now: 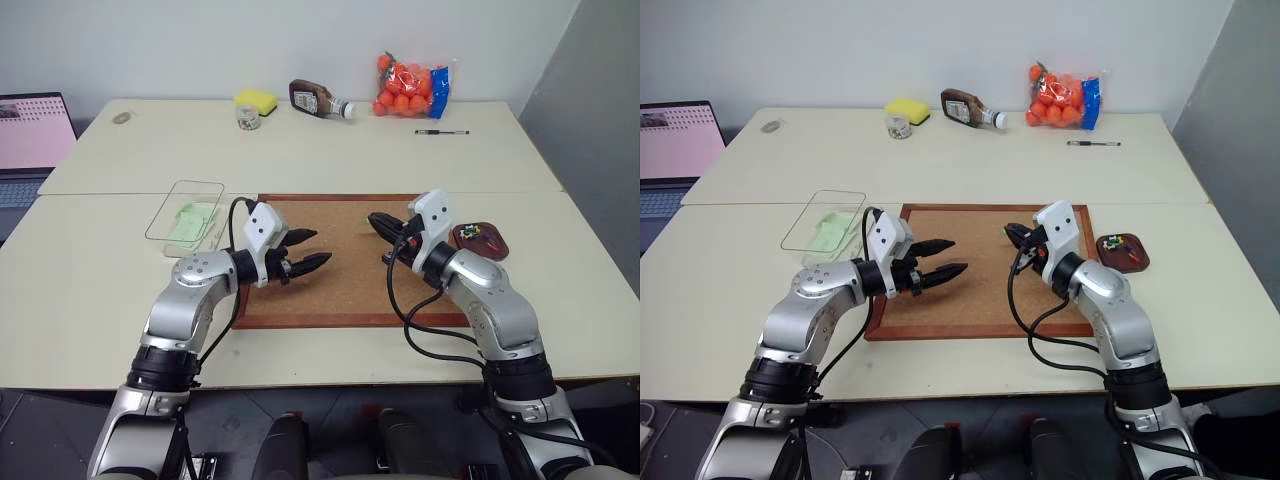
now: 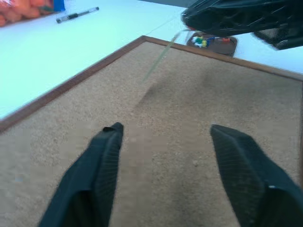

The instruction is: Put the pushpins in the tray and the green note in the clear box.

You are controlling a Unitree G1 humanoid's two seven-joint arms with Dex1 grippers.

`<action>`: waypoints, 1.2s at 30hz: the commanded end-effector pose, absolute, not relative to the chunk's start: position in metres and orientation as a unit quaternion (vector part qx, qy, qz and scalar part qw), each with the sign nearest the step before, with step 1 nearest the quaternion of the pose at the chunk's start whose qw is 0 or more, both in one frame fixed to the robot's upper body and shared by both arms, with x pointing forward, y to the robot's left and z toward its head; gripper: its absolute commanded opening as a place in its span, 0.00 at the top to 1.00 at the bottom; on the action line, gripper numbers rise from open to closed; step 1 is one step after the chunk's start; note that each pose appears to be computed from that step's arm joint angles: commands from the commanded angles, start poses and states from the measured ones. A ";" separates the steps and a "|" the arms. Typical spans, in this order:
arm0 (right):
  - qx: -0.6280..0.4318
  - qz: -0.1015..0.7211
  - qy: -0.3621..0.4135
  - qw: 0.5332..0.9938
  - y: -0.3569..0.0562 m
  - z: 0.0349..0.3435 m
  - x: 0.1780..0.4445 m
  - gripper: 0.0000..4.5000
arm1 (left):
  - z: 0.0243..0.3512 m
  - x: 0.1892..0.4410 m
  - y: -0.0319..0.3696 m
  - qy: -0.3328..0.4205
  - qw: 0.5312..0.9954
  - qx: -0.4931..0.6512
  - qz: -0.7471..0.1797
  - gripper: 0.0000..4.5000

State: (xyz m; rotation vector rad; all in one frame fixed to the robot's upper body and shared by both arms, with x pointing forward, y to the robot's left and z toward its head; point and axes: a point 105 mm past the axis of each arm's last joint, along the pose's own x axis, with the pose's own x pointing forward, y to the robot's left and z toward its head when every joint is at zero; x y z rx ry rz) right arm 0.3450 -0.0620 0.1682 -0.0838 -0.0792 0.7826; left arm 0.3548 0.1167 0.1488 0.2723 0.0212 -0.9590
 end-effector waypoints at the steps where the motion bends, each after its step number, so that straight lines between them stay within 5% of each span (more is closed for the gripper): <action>1: -0.028 0.409 -0.054 0.910 -0.056 0.187 0.334 1.00 | 0.163 0.364 0.109 -0.031 0.867 0.172 -0.467 0.09; 14: 0.012 0.436 -0.037 0.899 -0.047 0.200 0.324 1.00 | 0.156 0.375 0.077 -0.047 0.829 0.207 -0.518 0.09; 36: 0.035 0.440 -0.028 0.897 -0.042 0.203 0.322 1.00 | 0.148 0.377 0.063 -0.046 0.824 0.178 -0.536 1.00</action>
